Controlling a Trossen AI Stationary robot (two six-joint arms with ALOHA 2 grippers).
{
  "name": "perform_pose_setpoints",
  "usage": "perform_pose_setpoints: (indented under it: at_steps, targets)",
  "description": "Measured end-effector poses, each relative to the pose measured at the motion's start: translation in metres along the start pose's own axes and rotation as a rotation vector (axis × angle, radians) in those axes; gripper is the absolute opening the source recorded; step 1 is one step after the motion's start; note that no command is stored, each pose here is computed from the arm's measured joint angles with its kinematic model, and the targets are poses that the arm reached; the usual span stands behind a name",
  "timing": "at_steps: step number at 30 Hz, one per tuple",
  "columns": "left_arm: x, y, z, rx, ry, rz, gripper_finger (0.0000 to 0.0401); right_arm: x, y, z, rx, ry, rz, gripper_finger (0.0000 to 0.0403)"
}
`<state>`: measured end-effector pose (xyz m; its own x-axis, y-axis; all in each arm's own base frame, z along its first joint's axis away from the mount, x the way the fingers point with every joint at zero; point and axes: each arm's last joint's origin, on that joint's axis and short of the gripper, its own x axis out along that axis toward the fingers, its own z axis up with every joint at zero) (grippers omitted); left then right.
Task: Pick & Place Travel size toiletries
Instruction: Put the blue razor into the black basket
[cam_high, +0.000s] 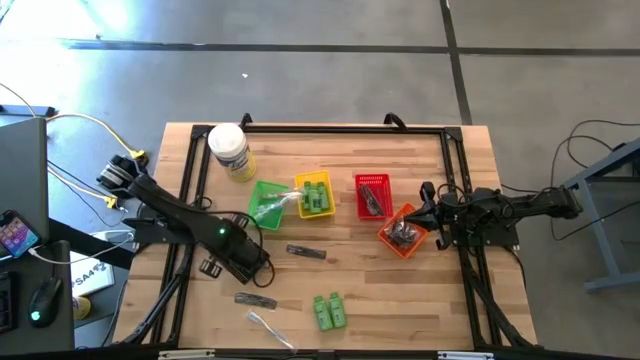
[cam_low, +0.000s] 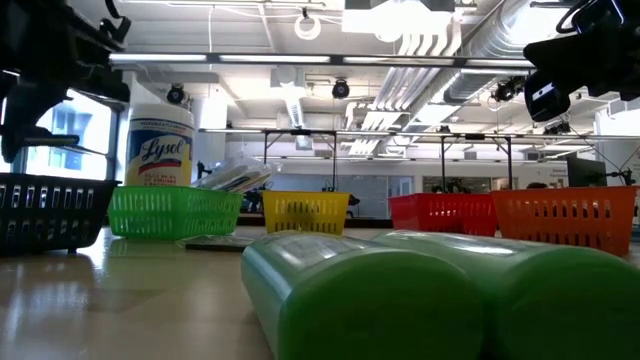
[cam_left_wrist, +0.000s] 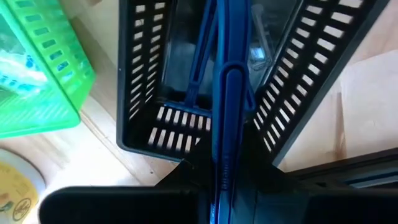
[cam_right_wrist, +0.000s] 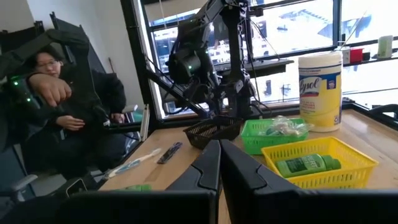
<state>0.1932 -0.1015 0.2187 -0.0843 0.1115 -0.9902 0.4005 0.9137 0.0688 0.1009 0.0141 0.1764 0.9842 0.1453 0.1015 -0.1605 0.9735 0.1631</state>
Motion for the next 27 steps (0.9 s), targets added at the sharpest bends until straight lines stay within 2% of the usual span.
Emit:
perform_pose_setpoints:
  at_steps: [13,19,27]
  targets:
    - [0.021,-0.003,0.017,0.015,0.078,-0.018,0.0022,0.0,0.0,-0.001,-0.002,0.003,-0.001,0.0003]
    - [0.028,-0.005,0.03,0.06,0.099,-0.018,0.0022,0.0,0.0,-0.001,-0.003,0.003,-0.001,0.0003]
    - [0.028,-0.005,0.029,0.06,0.124,-0.016,0.0022,0.0,0.0,-0.001,-0.004,0.003,-0.001,0.0003]
